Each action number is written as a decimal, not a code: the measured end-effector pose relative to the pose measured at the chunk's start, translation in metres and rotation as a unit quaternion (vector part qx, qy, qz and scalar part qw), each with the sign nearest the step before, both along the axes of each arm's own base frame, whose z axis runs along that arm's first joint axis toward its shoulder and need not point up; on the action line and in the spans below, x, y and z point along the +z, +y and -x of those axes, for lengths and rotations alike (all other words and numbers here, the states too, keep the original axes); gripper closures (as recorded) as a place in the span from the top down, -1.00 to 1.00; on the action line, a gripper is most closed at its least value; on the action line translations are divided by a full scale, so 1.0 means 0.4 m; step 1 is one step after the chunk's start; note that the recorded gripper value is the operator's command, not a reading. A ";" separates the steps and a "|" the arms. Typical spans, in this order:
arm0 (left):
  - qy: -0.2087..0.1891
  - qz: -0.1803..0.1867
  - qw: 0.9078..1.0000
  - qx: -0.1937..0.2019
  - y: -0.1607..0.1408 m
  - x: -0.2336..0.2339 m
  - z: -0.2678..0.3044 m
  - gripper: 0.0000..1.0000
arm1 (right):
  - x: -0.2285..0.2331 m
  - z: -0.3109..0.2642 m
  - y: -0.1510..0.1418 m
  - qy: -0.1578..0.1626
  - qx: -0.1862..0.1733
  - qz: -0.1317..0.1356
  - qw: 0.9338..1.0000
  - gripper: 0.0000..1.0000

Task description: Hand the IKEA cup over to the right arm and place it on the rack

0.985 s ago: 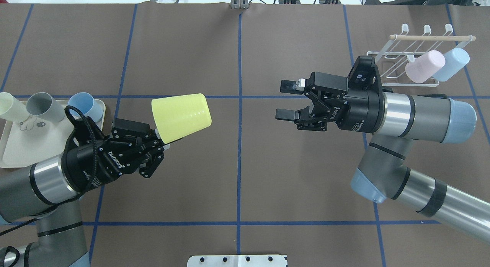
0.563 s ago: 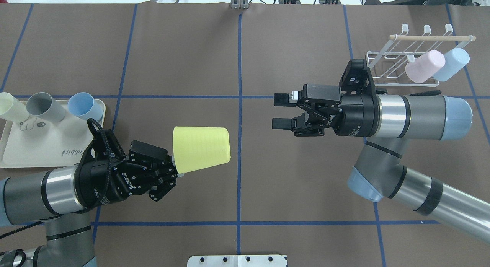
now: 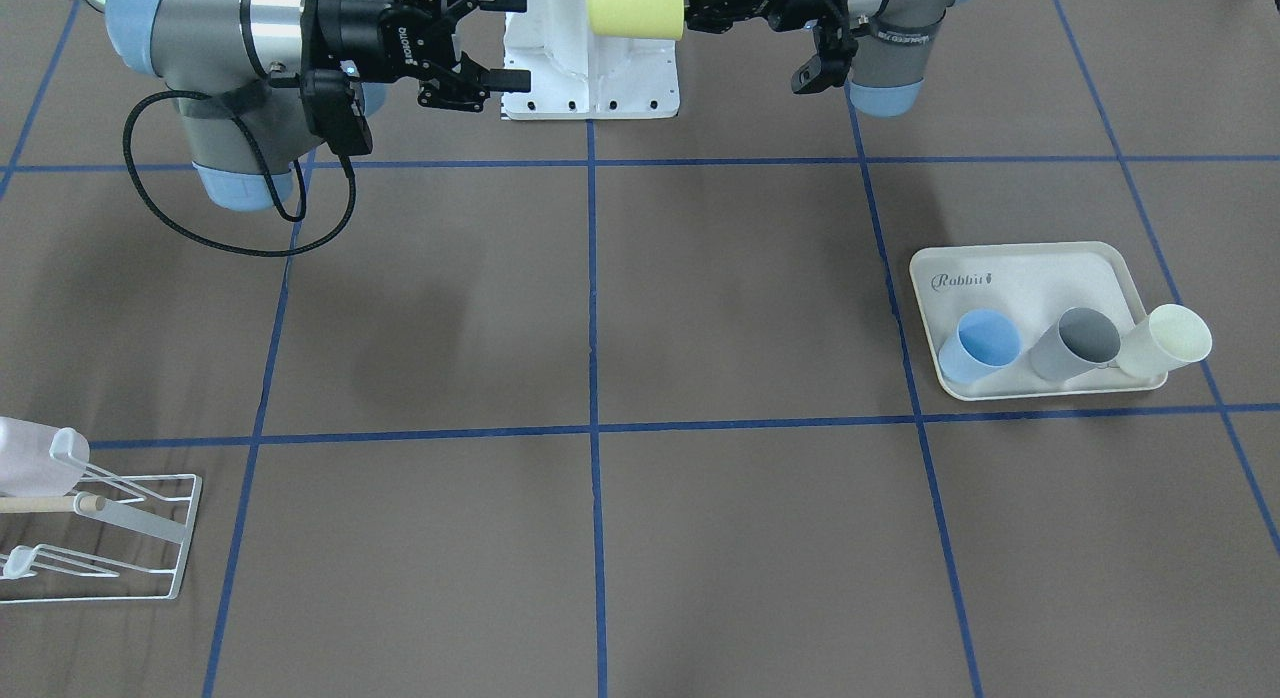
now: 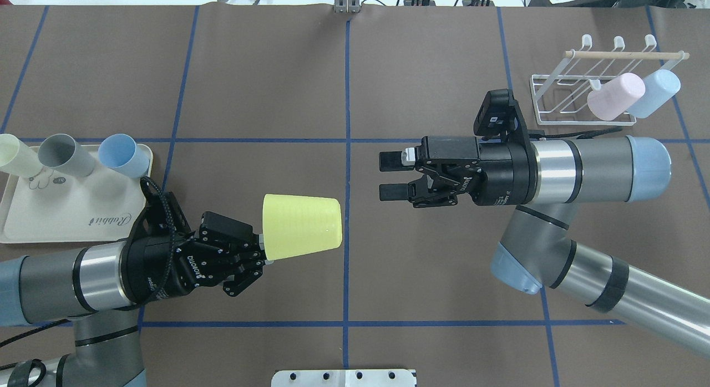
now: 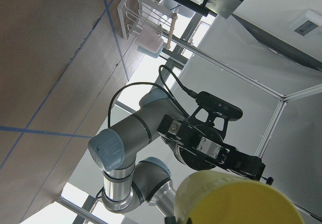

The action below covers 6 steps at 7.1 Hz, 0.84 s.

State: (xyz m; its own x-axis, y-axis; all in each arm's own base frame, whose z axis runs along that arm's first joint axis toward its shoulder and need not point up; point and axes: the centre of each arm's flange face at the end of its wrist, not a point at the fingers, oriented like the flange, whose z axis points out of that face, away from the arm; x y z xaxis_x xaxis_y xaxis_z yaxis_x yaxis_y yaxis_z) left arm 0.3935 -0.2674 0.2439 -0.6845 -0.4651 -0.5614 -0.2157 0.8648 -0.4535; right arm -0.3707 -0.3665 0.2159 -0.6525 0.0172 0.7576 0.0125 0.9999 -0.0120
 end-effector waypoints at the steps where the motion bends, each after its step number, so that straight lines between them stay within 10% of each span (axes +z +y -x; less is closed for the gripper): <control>1: 0.003 -0.001 1.000 0.000 -0.002 -0.008 -0.005 -1.00 | -0.002 0.002 0.001 -0.001 0.000 -0.002 1.000 0.98; 6: 0.012 -0.001 1.000 -0.003 -0.022 -0.047 -0.059 -1.00 | -0.026 0.019 0.014 -0.007 -0.001 -0.014 1.000 0.98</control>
